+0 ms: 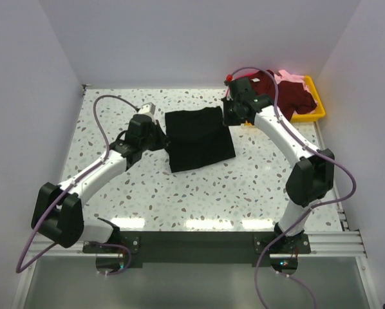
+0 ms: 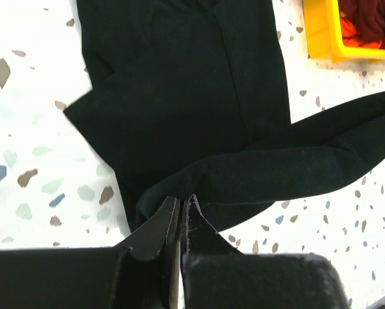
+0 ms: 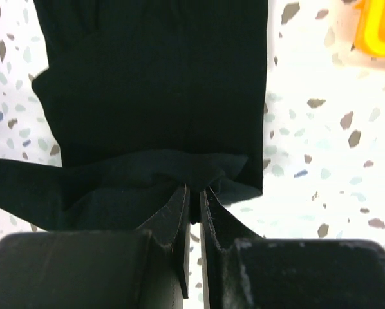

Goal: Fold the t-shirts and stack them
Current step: Fold the tshirt

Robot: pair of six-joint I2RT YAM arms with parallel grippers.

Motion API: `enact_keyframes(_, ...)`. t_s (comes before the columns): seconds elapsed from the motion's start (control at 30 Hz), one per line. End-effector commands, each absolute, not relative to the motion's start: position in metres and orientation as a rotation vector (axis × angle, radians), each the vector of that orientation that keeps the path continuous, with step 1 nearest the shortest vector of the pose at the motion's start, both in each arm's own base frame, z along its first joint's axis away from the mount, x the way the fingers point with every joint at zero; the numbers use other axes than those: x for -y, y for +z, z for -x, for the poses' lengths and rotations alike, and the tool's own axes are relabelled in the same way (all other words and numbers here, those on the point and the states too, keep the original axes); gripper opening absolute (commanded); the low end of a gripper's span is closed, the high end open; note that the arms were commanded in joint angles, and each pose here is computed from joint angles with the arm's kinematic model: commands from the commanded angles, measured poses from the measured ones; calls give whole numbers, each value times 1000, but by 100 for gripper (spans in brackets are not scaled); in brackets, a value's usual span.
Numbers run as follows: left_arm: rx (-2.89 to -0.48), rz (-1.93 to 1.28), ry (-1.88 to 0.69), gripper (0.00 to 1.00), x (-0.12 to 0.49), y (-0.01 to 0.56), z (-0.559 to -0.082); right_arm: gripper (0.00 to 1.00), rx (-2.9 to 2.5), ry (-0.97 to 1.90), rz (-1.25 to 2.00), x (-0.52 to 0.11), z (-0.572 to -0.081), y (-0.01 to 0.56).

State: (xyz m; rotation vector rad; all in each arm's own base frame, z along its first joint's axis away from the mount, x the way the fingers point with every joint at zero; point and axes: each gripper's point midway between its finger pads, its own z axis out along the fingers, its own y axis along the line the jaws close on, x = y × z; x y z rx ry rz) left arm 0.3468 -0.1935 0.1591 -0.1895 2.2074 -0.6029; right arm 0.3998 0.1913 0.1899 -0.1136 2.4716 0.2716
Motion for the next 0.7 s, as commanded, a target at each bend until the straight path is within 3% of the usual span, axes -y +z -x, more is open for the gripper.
enact_keyframes(0.0,-2096,157,-651,0,198,191,-378,0,-2397,298,141,-195,-425,214)
enact_keyframes(0.47,-2164,188,-643,0,195,158,-431,0,-2438,285,113,-197,-488,175)
enact_keyframes(0.67,-2154,210,-641,0,192,159,-450,0,-2401,298,103,-203,-506,184)
